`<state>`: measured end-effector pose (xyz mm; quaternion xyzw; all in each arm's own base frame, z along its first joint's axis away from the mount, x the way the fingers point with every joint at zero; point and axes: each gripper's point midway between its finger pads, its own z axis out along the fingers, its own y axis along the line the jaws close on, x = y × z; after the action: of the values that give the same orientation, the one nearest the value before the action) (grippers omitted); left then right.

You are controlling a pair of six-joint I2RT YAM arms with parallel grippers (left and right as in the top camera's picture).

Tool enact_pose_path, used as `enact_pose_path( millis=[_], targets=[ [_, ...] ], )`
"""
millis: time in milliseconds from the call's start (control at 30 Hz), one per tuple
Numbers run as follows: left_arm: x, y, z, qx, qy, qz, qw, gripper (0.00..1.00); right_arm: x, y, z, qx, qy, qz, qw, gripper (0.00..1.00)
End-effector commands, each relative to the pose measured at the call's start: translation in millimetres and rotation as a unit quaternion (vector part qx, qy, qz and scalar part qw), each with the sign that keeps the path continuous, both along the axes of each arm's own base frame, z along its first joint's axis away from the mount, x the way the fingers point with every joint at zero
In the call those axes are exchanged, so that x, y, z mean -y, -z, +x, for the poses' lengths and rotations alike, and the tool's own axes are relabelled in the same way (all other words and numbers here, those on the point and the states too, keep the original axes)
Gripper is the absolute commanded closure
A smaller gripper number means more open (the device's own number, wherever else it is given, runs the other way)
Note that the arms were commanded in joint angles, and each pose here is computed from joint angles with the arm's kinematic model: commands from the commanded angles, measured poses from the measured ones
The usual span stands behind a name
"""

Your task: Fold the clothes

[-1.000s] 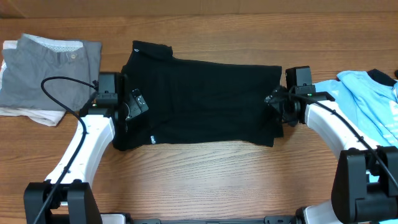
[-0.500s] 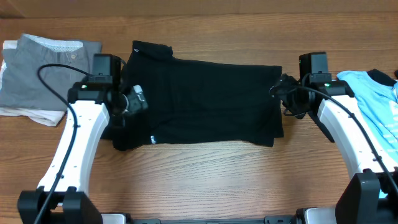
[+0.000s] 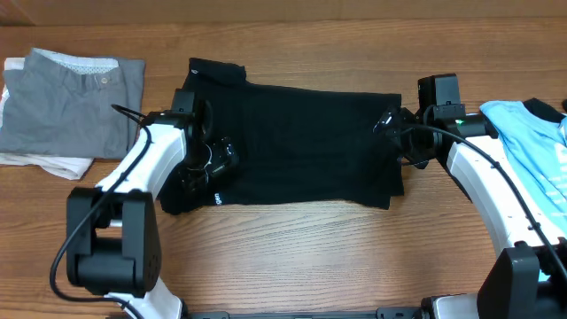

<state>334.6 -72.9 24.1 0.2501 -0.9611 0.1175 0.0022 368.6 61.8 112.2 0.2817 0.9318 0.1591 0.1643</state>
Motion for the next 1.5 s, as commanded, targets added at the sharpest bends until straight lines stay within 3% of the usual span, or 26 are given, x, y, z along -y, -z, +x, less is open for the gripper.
enact_pose_path(
  millis=[0,133,333,533,733,933,1167,1233,1333,1400,1467],
  targets=[
    [5,5,2,-0.003,-0.006,-0.019,1.000,0.20,1,-8,5,0.016,-0.008,-0.009,1.000,0.13],
    [6,0,7,0.004,-0.005,-0.020,1.000,0.32,5,-7,6,0.017,-0.004,-0.019,1.000,0.13],
    [6,-8,17,0.021,-0.004,-0.021,1.000,0.38,6,-7,6,0.017,-0.002,-0.023,1.000,0.13],
    [6,-16,32,0.050,0.002,-0.019,0.999,0.57,6,-7,6,0.016,-0.002,-0.023,1.000,0.13],
    [6,-19,47,0.081,0.002,-0.019,0.997,0.54,6,-7,6,0.017,-0.002,-0.023,1.000,0.13],
    [-11,-19,66,0.122,-0.006,0.037,0.992,0.48,6,-7,6,0.017,-0.002,-0.023,1.000,0.13],
    [-9,-22,90,0.171,0.012,0.045,0.984,0.47,6,-7,6,0.017,-0.003,-0.024,1.000,0.13],
    [-9,-29,91,0.174,0.013,0.041,0.984,0.51,6,-7,6,0.022,-0.029,-0.036,0.999,0.13],
    [-6,-54,81,0.159,0.015,0.025,0.987,0.70,8,-3,-3,0.006,-0.049,-0.045,0.998,0.14],
    [-8,-77,73,0.157,0.025,0.030,0.987,0.71,8,1,-12,-0.013,-0.050,-0.046,0.998,0.18],
    [-8,-103,67,0.166,0.041,0.033,0.985,0.70,9,3,-18,-0.027,-0.050,-0.046,0.997,0.39]
  ],
)
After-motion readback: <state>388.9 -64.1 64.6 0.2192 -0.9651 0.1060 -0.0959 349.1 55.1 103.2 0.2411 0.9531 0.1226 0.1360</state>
